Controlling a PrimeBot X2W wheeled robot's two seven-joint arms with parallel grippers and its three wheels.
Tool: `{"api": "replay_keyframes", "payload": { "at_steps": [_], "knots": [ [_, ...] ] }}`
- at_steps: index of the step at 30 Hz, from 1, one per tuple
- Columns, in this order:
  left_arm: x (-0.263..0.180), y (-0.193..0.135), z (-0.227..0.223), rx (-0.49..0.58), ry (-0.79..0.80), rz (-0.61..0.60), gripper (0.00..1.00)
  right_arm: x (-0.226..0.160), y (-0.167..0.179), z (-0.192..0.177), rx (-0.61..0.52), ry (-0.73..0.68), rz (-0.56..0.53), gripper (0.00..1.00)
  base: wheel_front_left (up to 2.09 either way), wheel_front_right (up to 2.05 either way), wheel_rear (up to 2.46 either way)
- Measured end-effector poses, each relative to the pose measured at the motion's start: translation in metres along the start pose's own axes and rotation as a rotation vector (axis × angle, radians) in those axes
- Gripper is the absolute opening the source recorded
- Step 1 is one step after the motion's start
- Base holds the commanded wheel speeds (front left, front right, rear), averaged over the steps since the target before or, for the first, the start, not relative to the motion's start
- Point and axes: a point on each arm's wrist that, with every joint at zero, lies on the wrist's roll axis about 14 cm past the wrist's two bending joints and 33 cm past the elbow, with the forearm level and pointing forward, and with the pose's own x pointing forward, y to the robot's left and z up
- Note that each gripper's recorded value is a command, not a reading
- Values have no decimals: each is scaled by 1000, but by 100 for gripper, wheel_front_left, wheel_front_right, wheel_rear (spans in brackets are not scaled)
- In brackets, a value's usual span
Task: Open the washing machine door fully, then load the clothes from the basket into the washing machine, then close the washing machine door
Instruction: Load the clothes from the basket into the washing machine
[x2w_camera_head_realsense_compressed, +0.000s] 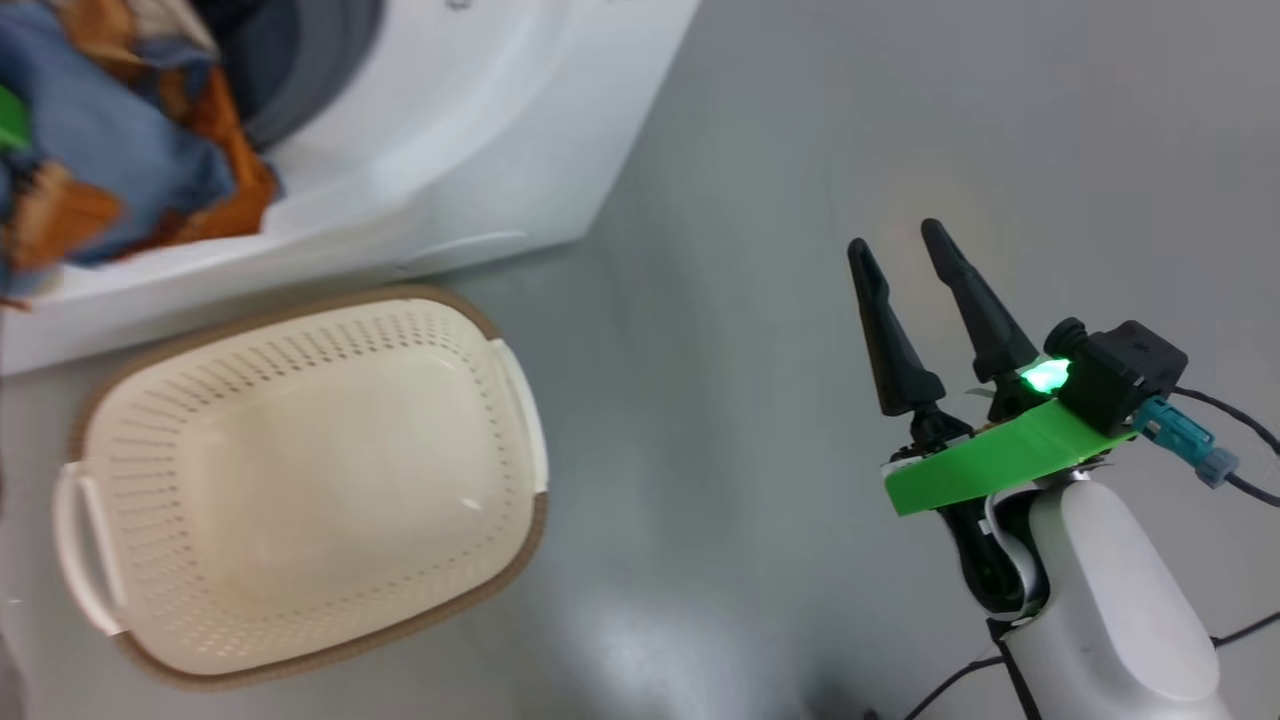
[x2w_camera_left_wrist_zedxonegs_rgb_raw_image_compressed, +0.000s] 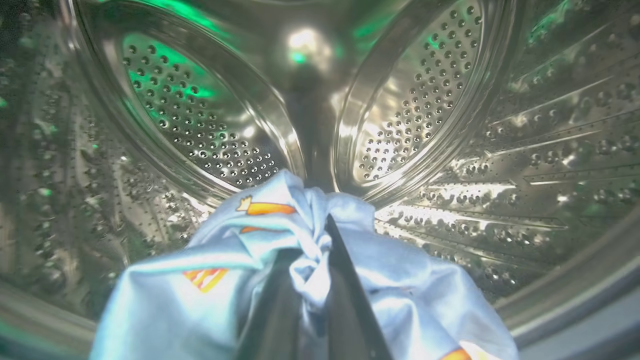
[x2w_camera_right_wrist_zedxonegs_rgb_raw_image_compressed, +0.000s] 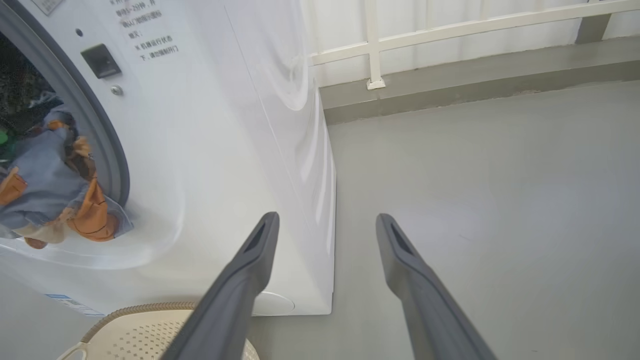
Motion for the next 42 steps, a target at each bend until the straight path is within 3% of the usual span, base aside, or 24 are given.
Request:
{"api": "replay_keyframes", "payload": {
  "at_steps": [5, 11, 14, 15, 16, 25, 42],
  "knots": [
    [34, -5, 1, -25, -40, -16, 0, -5, -17, -14, -5, 36, -55, 100, 0, 0, 0],
    [59, -1, 67, -139, -318, 13, 0, -7, -32, -21, -15, 55, -103, 100, 0, 0, 0],
    [61, 1, 54, -157, -315, 34, 0, -10, -38, -23, -23, 65, -123, 100, 0, 0, 0],
    [61, -2, 44, -158, -292, 34, 43, -11, -40, -24, -24, 67, -127, 100, 0, 0, 0],
    [61, -6, 32, -160, -259, 34, 100, -11, -40, -24, -24, 68, -128, 100, 0, 0, 0],
    [46, -11, -30, -111, -17, 42, 100, -9, -31, -18, -18, 52, -103, 100, 0, 0, 0],
    [-6, -27, 6, -66, -10, 5, 100, -11, -6, 20, -12, -36, -29, 100, 0, 0, 0]
  ]
}}
